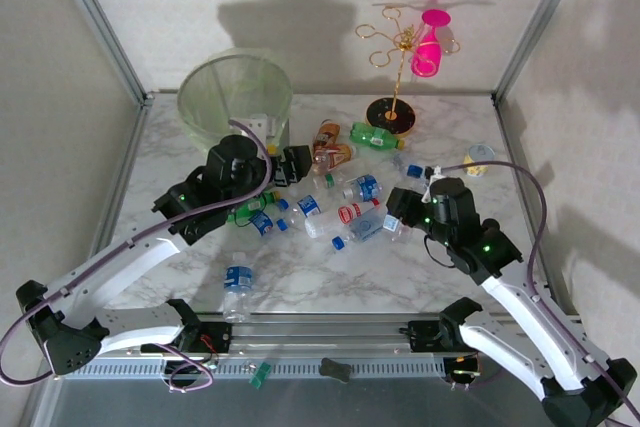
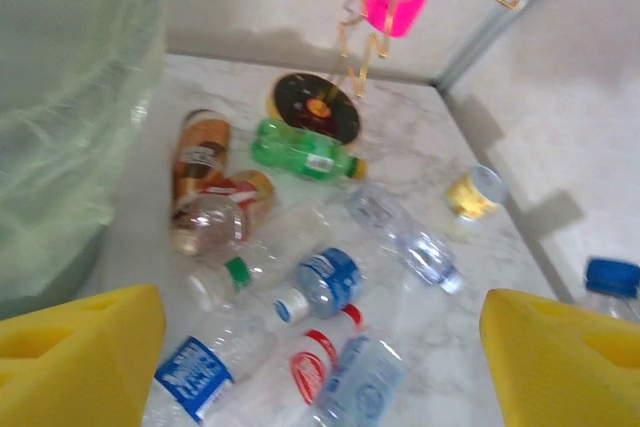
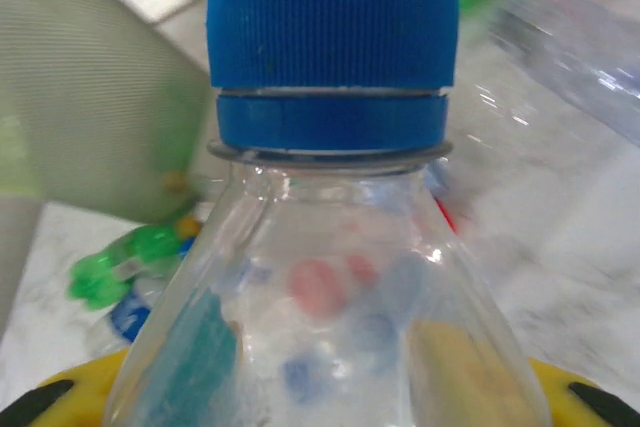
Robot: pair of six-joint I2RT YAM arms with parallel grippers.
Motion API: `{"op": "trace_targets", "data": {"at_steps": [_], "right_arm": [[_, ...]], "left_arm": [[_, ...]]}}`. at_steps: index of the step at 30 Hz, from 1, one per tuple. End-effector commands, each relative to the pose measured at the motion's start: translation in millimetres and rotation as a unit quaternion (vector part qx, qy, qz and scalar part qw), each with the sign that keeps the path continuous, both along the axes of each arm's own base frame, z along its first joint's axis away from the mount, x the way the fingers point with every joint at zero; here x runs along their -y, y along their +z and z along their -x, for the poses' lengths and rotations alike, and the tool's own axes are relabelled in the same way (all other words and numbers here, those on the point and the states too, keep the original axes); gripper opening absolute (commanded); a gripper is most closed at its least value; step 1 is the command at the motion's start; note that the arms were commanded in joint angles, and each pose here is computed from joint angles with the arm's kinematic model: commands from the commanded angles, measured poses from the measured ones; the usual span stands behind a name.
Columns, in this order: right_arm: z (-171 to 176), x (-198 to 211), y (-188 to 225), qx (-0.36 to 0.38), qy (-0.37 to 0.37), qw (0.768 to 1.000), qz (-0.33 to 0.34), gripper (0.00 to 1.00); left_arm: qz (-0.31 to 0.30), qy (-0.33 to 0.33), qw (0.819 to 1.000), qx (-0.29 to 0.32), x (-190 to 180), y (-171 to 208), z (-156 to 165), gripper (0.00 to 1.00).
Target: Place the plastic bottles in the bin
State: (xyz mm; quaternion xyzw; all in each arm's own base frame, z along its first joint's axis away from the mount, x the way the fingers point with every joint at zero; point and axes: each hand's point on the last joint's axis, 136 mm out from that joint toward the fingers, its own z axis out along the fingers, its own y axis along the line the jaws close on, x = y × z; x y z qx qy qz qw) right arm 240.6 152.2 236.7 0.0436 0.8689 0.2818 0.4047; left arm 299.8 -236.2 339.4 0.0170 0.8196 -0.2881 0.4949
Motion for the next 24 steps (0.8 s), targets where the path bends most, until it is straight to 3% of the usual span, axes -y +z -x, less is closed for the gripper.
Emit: {"op": "trace_targets", "data": {"at_steps": [1, 11, 20, 24], "right_arm": [[5, -35, 49, 0.089, 0.106, 0.99, -0.01, 0.29], [29, -93, 96, 0.184, 0.215, 0.959, -0.027, 0.28], [52, -129, 93, 0.184, 0.283, 0.941, -0.028, 0.29], [57, -141, 86, 0.171, 0.3, 0.938, -0.03, 0.29]], "left_arm": [[0.052, -0.069, 0.996, -0.014, 16, 24, 26, 0.82], [0.093, -0.142, 0.985, -0.008, 30, 49, 49, 0.84], [0.124, -0.223, 0.967, -0.019, 55, 46, 66, 0.8], [0.102, -0.213, 0.971, -0.034, 57, 29, 58, 0.78]]}}
